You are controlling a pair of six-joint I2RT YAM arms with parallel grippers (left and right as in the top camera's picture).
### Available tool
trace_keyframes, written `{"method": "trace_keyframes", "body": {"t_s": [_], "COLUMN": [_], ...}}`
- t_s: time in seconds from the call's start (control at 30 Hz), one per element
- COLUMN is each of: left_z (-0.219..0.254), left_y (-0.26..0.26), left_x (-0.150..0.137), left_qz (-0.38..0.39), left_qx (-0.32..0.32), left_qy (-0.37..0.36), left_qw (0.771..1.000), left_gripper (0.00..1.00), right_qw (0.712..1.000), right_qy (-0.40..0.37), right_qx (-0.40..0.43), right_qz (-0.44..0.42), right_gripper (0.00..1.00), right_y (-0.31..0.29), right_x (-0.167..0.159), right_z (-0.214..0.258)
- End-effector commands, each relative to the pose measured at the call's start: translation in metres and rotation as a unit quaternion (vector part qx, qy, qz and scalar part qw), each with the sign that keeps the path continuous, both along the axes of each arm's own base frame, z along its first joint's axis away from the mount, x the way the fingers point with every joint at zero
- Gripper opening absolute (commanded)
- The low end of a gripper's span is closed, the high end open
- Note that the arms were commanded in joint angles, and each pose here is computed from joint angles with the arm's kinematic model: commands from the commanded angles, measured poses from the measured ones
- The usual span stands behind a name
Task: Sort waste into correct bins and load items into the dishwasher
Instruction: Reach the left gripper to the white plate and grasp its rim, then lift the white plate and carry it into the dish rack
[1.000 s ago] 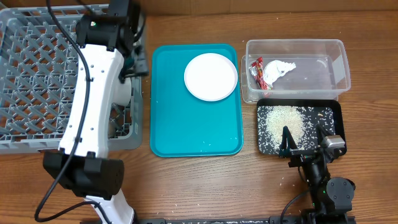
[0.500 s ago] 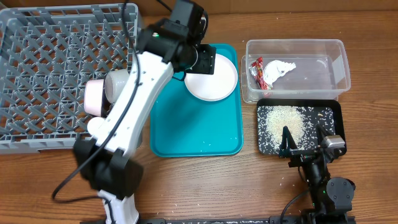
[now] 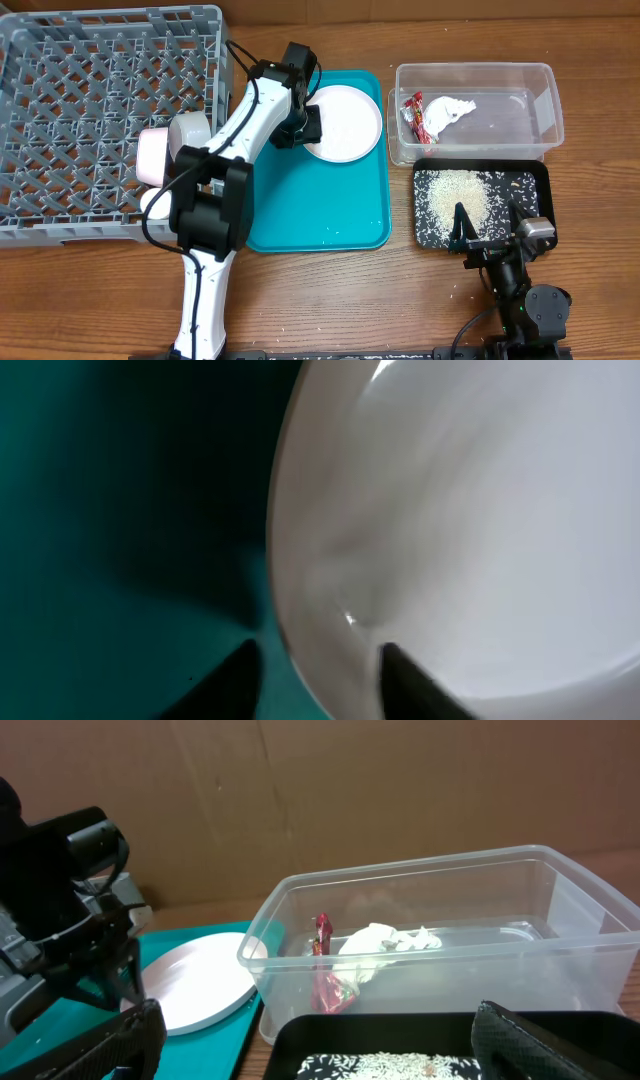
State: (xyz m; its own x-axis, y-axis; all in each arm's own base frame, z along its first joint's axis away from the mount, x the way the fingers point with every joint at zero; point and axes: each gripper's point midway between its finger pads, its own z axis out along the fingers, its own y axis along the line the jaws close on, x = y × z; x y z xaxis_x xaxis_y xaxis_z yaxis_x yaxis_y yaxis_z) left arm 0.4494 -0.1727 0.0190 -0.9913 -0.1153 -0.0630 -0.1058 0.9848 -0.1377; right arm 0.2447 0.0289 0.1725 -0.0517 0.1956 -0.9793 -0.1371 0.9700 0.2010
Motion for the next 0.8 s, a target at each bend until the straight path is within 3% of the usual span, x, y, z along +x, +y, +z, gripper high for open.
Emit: {"method": "trace_keyframes", "body": {"t_s": [0.0,0.13,0.27,0.43,0.63,0.77], "left_z": [-0.007,0.009,0.068,0.188,0.305,0.344], "left_y": [-0.001,-0.002,0.004,0.06,0.146,0.169], "left_x": [0.001,0.001,0.007,0.003,-0.054,-0.083], "left_qz": [0.011,0.005,-0.028,0.002,0.064,0.065], "left_qx": [-0.006,-0.013,0.003,0.127,0.307,0.344], "left_qy": [0.008,0.007,-0.028,-0.133,-0.216,-0.248], "left_qw": [1.0,1.0,0.999,0.983,0.925,0.903], "left_gripper": [0.04,0.04,0.04,0.04,0.04,0.04], "right_qw": [1.0,1.0,1.0,1.0,1.0,1.0], "right_qy": [-0.004,-0.004,-0.004,-0.004,-0.004,-0.004], "right_qx": [-0.002,-0.002,-0.002,-0.002,-0.002,-0.002], "right_qz": [-0.005,-0.004,-0.004,-0.004,-0.004,-0.005], "right_gripper": [1.0,1.0,0.99,1.0,1.0,1.0], "right_y": [-0.002,-0.002,-0.002,-0.002,-0.002,-0.002], "right_x": [0.0,0.0,0.0,0.0,0.0,0.0], "right_z": [-0.001,-0.001,-0.001,-0.001,-0.001,-0.001]}}
